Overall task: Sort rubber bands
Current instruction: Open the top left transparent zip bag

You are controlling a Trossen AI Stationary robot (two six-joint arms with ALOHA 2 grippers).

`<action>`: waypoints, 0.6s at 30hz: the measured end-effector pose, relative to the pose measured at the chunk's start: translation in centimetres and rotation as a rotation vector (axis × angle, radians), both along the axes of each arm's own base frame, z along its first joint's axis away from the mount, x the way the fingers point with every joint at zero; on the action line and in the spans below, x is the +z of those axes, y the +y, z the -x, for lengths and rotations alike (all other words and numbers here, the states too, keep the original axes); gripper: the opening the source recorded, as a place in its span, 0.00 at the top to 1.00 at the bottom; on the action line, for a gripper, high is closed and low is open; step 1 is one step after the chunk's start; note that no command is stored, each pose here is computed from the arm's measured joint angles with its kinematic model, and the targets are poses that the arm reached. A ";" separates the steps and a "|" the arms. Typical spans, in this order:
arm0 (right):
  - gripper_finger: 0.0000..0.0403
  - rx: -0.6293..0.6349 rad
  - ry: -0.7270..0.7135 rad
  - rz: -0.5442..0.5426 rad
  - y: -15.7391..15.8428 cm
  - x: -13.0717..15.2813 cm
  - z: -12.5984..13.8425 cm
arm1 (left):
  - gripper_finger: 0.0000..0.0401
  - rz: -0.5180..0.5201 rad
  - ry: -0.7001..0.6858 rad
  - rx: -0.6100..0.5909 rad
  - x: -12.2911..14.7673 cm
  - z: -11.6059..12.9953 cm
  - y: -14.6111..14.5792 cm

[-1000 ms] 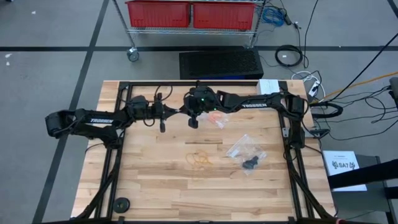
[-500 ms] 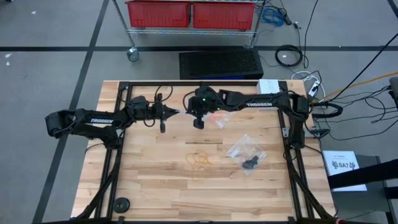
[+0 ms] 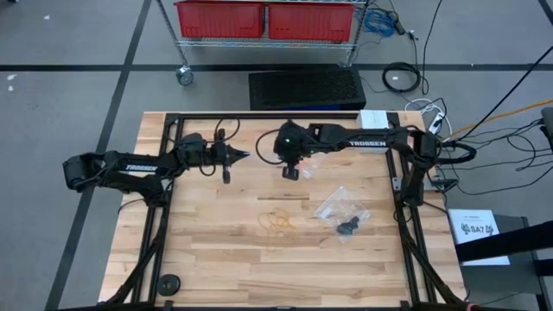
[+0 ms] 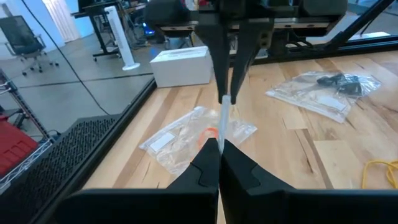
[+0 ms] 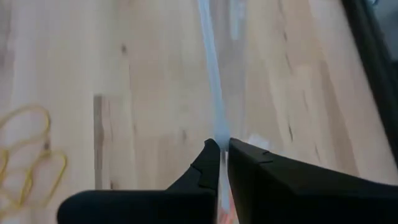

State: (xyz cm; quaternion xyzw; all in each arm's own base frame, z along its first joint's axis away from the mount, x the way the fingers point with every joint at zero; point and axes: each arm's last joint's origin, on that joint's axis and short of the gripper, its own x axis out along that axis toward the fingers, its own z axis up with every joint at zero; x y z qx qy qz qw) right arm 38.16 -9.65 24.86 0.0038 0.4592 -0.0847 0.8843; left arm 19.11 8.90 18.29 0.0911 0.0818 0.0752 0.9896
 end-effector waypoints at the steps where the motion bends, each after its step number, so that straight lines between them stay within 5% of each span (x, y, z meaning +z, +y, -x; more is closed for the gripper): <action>1: 0.99 -0.001 0.015 -0.003 0.0 -0.1 0.1 | 1.00 -0.001 0.000 0.005 0.0 0.0 0.0; 11: 0.95 -0.051 0.174 -0.063 0.3 -0.9 1.6 | 1.00 -0.003 0.009 0.053 0.0 0.1 0.2; 18: 0.80 -0.152 0.124 0.122 0.1 0.8 1.8 | 1.00 0.018 0.047 0.102 -0.4 0.3 0.5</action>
